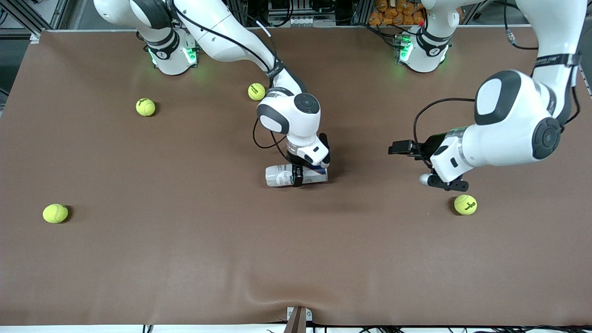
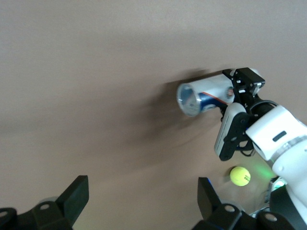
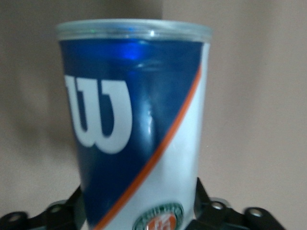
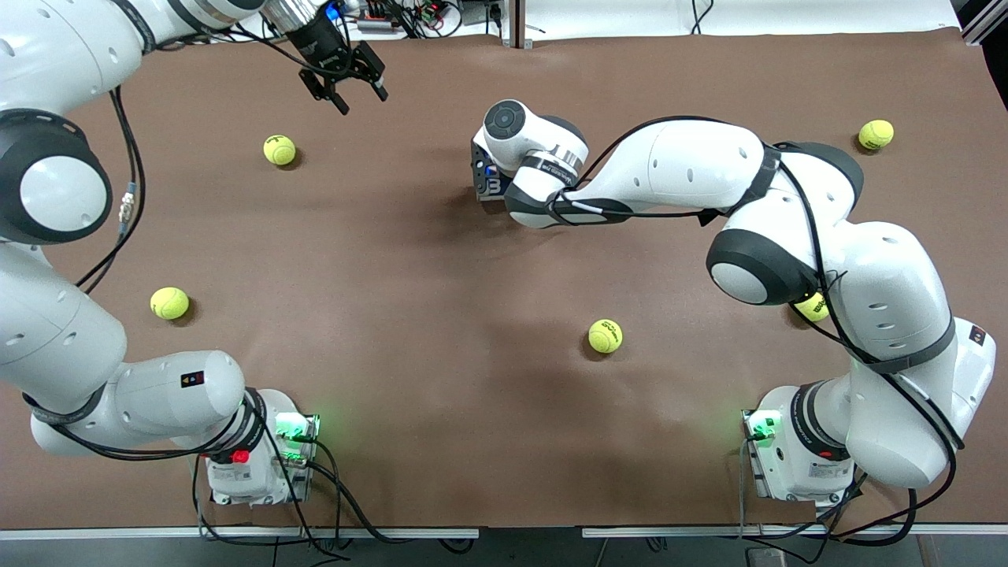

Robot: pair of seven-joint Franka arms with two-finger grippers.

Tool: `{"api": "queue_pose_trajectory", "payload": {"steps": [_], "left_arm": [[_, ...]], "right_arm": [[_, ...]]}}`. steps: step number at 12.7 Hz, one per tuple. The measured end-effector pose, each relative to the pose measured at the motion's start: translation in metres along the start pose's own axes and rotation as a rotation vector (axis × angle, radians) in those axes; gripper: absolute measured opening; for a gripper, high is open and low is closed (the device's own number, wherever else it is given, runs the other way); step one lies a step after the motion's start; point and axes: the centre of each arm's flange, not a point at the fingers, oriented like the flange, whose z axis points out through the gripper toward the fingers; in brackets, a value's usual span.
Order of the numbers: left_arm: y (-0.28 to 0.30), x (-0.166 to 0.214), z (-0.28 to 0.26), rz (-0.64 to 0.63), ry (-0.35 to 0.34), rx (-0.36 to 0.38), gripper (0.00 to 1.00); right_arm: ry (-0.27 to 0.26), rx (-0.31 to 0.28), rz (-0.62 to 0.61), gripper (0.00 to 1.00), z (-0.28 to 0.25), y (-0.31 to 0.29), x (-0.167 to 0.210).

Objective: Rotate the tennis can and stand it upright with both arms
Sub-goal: 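Lower the can lying down, open the right gripper while the left gripper approaches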

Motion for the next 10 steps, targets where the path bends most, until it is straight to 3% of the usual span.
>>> {"api": "queue_pose_trajectory", "payload": {"steps": [5, 10], "left_arm": [[-0.019, 0.011, 0.059, -0.135, -0.011, -0.197, 1.0], [-0.024, 0.021, 0.116, -0.255, -0.012, -0.394, 1.0]], "right_arm": [[0.007, -0.023, 0.023, 1.0, -0.055, 0.018, 0.003], [-0.031, -0.04, 0.247, 1.0, -0.169, 0.052, -0.037]]}}
